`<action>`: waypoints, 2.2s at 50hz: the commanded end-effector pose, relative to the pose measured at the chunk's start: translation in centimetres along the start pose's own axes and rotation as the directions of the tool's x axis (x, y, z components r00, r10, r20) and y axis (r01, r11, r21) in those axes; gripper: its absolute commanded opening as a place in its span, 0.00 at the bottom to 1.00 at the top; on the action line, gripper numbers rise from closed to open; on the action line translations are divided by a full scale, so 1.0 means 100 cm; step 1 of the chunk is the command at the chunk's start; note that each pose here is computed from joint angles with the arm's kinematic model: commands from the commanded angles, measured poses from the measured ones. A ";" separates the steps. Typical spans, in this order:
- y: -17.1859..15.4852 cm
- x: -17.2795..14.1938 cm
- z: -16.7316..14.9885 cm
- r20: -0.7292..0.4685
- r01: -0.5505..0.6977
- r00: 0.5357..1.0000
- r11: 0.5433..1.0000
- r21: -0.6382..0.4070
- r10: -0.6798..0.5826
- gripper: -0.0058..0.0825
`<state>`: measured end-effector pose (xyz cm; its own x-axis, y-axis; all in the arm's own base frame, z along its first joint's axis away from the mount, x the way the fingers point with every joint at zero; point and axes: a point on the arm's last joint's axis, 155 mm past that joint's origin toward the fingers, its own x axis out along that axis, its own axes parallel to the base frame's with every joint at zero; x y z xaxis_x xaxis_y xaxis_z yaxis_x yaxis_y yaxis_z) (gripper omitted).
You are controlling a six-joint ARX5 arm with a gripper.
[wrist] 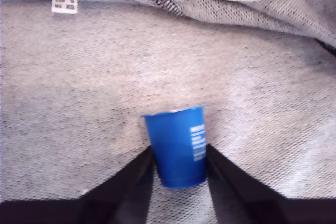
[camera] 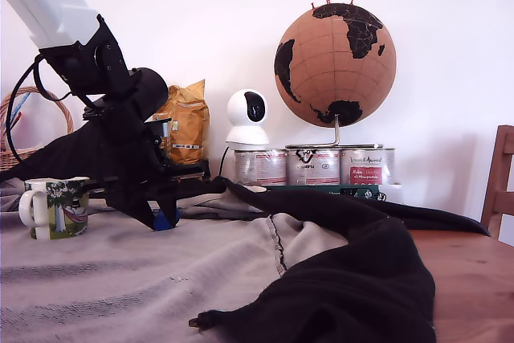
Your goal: Pick the blue coffee capsule and place it inside the green coffee cup
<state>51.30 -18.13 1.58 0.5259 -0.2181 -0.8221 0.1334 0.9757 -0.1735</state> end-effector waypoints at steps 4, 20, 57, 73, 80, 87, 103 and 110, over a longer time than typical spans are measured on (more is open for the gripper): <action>-0.007 0.012 -0.005 -0.025 0.038 0.999 0.999 0.002 -0.038 0.19; -0.017 -0.009 0.007 -0.073 0.055 0.996 0.998 0.008 -0.054 0.19; -0.012 -0.111 0.031 -0.032 -0.007 0.999 0.994 0.110 0.011 0.19; 0.028 -0.128 0.024 -0.074 -0.111 0.990 0.987 0.114 0.120 0.19; 0.049 -0.130 0.020 -0.100 -0.137 0.984 0.987 0.086 0.145 0.19; 0.075 -0.133 0.025 -0.094 -0.176 0.979 0.982 0.062 0.181 0.19; 0.113 -0.138 0.038 -0.054 -0.212 0.976 0.977 0.003 0.212 0.19; 0.112 -0.137 0.040 -0.048 -0.199 0.979 0.980 0.007 0.199 0.19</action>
<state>48.86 -3.84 12.55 0.4868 -0.0094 -0.8735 0.0144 0.9999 -0.0027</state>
